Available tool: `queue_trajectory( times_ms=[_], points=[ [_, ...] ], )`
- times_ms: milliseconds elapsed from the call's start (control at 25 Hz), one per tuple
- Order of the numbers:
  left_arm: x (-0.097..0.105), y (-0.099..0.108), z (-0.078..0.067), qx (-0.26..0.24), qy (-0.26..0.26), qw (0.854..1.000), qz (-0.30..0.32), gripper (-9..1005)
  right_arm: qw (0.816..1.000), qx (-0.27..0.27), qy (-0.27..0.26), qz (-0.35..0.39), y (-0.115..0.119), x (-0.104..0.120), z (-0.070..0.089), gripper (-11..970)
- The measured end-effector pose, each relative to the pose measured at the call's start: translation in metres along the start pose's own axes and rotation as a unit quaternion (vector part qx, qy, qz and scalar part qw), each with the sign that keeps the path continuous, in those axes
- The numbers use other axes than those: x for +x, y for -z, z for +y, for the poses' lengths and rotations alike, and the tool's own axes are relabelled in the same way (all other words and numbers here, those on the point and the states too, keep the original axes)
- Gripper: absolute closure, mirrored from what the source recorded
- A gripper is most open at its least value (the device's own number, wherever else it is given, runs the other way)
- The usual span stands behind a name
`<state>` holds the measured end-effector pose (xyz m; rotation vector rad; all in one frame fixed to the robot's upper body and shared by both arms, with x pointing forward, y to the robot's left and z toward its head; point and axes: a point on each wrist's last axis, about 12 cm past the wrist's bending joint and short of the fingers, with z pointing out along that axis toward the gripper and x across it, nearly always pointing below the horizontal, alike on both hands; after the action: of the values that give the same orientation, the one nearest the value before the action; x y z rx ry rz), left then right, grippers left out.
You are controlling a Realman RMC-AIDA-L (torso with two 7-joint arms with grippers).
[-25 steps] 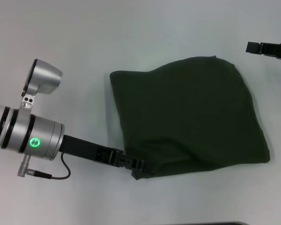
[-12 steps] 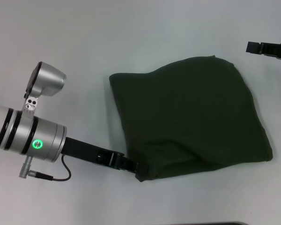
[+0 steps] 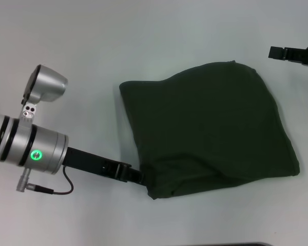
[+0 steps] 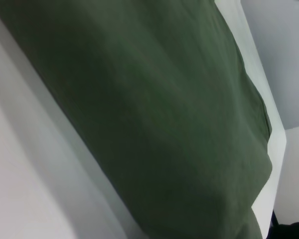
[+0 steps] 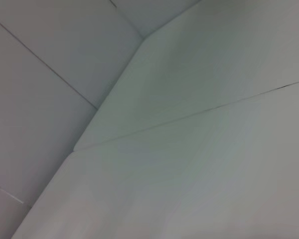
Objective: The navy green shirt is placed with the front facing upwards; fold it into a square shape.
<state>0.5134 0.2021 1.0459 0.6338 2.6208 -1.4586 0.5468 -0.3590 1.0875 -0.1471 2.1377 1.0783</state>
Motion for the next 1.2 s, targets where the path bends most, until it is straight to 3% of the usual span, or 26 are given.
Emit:
queue_trajectory(
  times_ms=[560,760,960,1200],
  points=[
    [0.000,0.007,0.001,0.001,0.002,1.000,0.006,896,1.000,0.002,0.001,0.004,-0.001,0.001,0.000,652],
    [0.003,0.012,-0.002,0.016,0.007,1.000,0.011,845,1.000,0.003,0.001,0.002,0.000,0.000,-0.001,653],
    [0.003,0.010,-0.001,0.016,0.016,1.000,0.004,645,1.000,0.004,0.000,0.001,0.001,0.000,-0.001,653],
    [0.001,0.003,-0.001,0.011,0.020,1.000,0.002,520,1.000,0.004,0.000,0.000,0.002,-0.001,-0.001,653]
  ],
)
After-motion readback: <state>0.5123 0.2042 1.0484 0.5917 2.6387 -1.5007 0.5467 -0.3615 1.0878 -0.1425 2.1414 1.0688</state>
